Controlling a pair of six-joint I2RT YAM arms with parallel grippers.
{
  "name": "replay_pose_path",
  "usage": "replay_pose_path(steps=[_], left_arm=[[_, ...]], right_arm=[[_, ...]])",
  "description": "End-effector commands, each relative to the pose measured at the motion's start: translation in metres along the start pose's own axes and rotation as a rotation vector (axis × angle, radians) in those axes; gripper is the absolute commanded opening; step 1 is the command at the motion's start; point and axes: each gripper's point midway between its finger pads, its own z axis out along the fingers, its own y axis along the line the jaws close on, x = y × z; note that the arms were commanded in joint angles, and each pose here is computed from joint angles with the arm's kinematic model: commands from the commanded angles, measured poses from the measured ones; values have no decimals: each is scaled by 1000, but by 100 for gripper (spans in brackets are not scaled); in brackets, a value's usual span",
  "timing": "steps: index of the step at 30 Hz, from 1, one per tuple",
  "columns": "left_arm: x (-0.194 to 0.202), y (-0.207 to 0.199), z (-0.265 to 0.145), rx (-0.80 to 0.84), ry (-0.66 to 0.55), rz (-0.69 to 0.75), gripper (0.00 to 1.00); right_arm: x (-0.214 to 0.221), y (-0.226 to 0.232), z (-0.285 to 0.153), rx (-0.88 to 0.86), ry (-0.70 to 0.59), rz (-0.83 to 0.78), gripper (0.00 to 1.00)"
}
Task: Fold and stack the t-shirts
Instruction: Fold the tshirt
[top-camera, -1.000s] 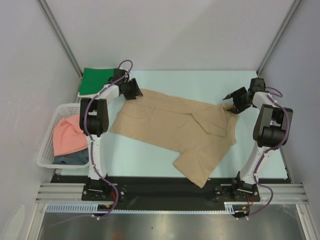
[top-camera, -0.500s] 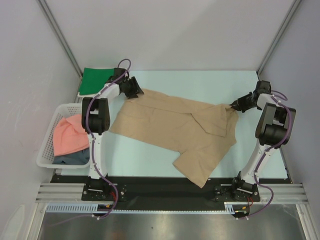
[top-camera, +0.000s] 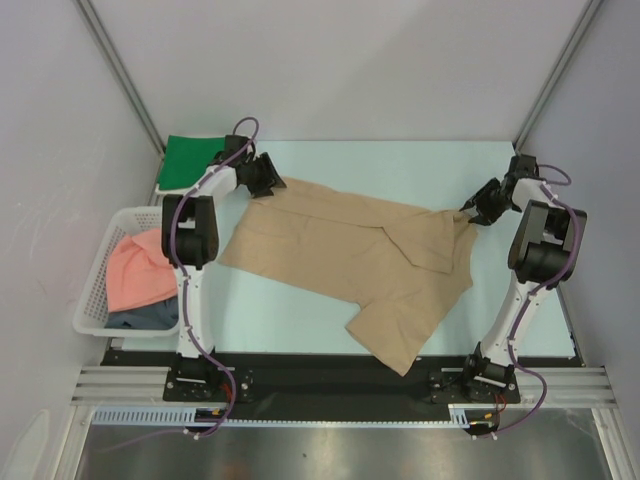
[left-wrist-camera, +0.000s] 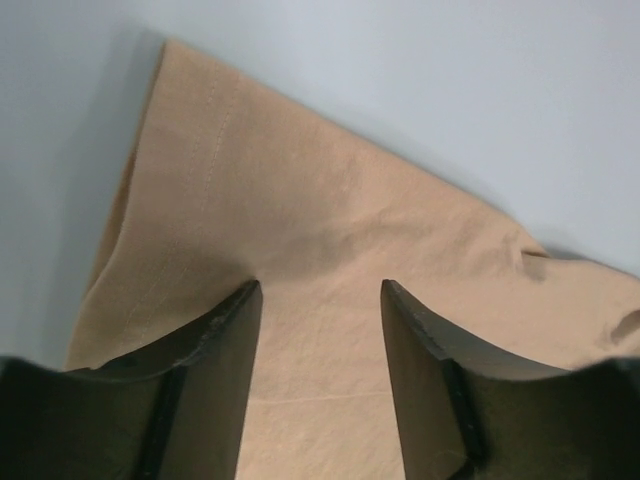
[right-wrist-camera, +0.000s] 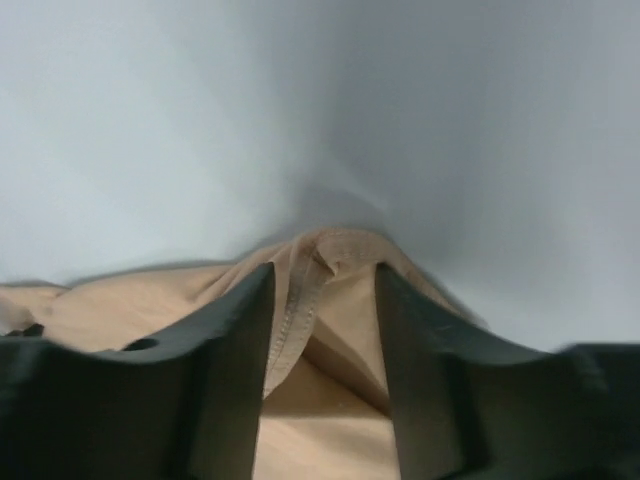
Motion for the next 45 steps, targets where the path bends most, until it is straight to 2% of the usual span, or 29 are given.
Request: replay_pose_path(steps=[1, 2, 3, 5, 8, 10, 11, 13, 16, 17, 19, 20, 25, 30, 36, 42, 45], left_arm=[[-22, -22, -43, -53, -80, 89, 58], [-21, -26, -49, -62, -86, 101, 60], [-19, -29, -54, -71, -89, 112, 60], [-13, -42, -66, -56, -89, 135, 60], [8, -56, -74, -8, -59, 136, 60], [20, -68, -79, 31, -49, 149, 59], [36, -78, -86, 55, -28, 160, 58], [59, -102, -92, 129, 7, 200, 57], [94, -120, -109, 165, 57, 241, 52], [117, -128, -110, 184, 97, 263, 52], [135, -153, -120, 247, 89, 333, 52], [147, -155, -119, 261, 113, 336, 50], [195, -190, -123, 383, 196, 309, 48], [212, -208, -125, 418, 221, 343, 48], [216, -211, -126, 414, 246, 354, 47], [216, -213, -126, 411, 257, 364, 48], [216, -214, -127, 414, 260, 371, 48]], right_arm=[[-19, 5, -46, 115, -72, -102, 52], [-33, 9, -62, 163, -124, -120, 56], [-19, 5, -76, 226, -86, -130, 58], [-11, -4, -100, 356, -91, -172, 62], [13, 11, -125, 432, -131, -322, 68], [45, 30, -135, 426, -143, -457, 70], [48, 28, -142, 457, -172, -486, 74], [87, 47, -134, 400, -150, -643, 74], [122, 52, -117, 337, -95, -750, 66], [138, 56, -111, 306, -66, -774, 59], [157, 50, -91, 252, -26, -792, 52], [169, 58, -81, 197, -8, -812, 52], [201, 48, -58, 170, 121, -862, 48], [208, 37, -45, 243, 140, -912, 51], [207, 42, -36, 268, 140, -895, 49], [198, 34, -27, 376, 103, -903, 34], [190, 36, -33, 398, 70, -905, 31]])
